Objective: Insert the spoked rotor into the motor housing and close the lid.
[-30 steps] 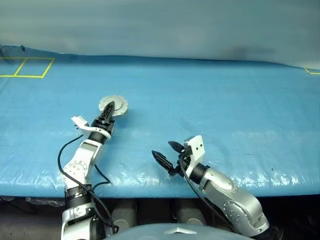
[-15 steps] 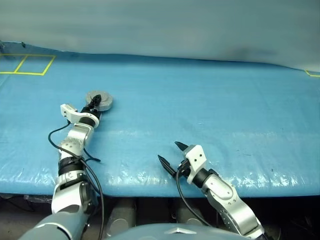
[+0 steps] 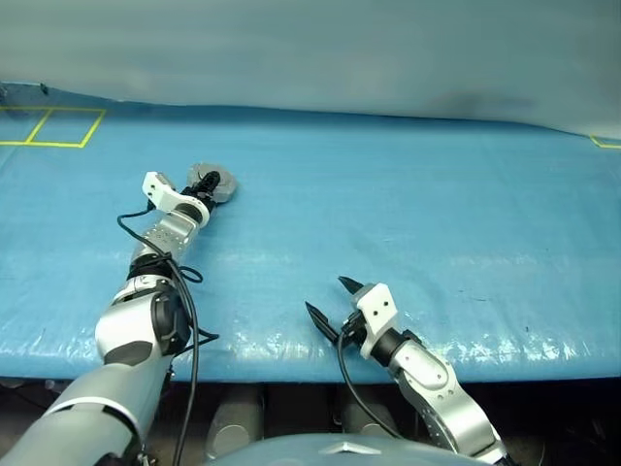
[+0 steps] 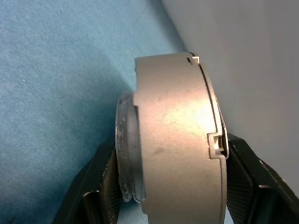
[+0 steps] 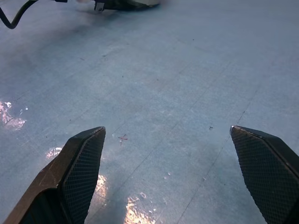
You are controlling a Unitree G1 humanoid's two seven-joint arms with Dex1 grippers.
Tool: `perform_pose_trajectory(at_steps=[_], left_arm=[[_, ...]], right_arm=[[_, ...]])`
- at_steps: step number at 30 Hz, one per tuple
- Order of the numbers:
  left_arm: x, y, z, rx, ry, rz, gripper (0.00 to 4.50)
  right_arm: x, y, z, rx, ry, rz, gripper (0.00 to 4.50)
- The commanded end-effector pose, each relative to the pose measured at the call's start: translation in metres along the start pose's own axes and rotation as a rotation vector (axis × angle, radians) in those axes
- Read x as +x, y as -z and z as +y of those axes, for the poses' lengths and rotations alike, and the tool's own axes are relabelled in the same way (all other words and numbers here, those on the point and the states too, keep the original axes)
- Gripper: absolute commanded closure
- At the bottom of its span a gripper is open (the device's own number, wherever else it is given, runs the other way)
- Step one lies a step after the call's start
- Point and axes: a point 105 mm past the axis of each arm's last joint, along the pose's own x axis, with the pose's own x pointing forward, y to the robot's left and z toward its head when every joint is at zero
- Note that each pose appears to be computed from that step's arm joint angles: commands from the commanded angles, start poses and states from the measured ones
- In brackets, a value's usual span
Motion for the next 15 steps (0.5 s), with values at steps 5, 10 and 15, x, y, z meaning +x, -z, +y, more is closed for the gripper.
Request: perform_pose_trajectory(at_steps=[5,10,15], left_arm=[[-0.030,-0.010,0.040,0.074,-0.068,0.105,0.03],[-0.081,0.017,0.061,0.161,-0.049,0.363,0.03],[-0.133,0.044,0.060,0.441,0.013,0.515,0.03]], right_arm=[[0.003,-0.012,0.003,0.001,-0.010,-0.047,0.00],[0.004,-0.011,-0.003,-0.001,-0.019,-0.047,0.00],[0.004,-0.011,-0.014,0.014,-0.002,-0.057,0.00]])
